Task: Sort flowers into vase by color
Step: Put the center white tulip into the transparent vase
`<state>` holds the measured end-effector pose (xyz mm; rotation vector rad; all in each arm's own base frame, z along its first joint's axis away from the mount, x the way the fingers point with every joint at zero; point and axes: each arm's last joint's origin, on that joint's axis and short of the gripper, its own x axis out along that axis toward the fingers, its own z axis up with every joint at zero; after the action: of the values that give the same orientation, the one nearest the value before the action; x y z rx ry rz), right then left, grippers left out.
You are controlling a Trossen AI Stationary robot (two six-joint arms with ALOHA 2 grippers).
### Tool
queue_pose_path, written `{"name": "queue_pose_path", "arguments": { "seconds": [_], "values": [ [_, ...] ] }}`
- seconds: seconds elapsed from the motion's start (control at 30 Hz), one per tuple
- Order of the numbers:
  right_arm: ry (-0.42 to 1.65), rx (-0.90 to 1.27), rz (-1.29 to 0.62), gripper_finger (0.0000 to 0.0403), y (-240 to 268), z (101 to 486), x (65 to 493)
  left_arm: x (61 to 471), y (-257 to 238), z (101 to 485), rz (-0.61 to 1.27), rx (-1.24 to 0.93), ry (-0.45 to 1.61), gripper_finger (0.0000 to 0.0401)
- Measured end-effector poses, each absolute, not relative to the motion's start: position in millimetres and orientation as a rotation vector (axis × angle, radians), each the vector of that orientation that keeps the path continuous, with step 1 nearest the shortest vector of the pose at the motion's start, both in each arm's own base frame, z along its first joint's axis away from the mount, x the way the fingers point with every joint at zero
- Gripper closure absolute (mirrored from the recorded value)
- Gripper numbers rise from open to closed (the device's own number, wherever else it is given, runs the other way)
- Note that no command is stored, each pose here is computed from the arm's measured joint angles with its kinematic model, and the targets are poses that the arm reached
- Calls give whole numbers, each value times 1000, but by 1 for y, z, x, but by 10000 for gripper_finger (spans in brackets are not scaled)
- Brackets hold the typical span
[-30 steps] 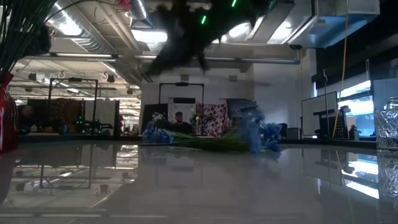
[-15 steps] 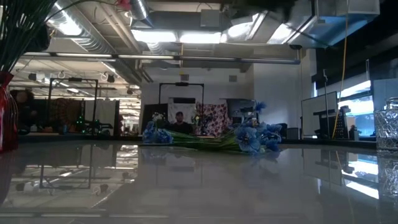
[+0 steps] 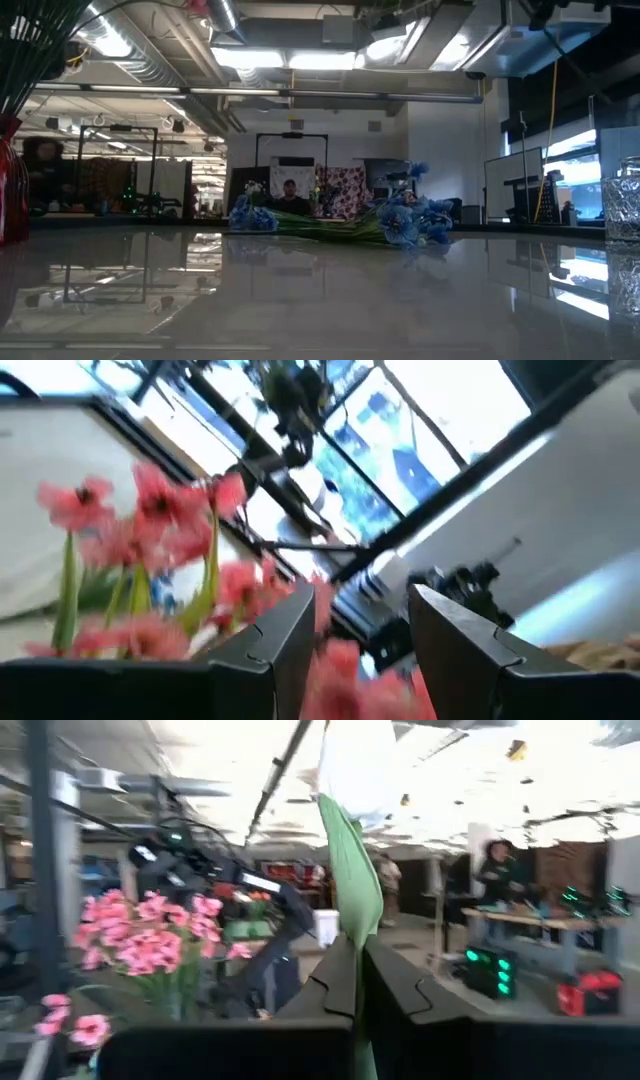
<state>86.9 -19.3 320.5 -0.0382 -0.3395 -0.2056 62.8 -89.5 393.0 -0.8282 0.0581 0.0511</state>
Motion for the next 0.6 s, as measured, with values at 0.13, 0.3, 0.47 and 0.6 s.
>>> {"name": "queue_pose_path", "arguments": {
  "seconds": [0.13, 0.3, 0.47, 0.6],
  "values": [
    [-306, -47, -156, 399, -20, 311, 77, 71, -93, 397, 100, -819, 12, 244],
    [-285, -87, -195, 398, -21, 306, 62, 79, -96, 398, 149, -825, -12, 244],
    [-318, -131, -193, 400, -15, 305, 46, 81, -95, 397, 167, -824, -19, 244],
    [-358, -142, -185, 399, -12, 301, 41, 77, -87, 400, 162, -856, -31, 244]
  ]
}}
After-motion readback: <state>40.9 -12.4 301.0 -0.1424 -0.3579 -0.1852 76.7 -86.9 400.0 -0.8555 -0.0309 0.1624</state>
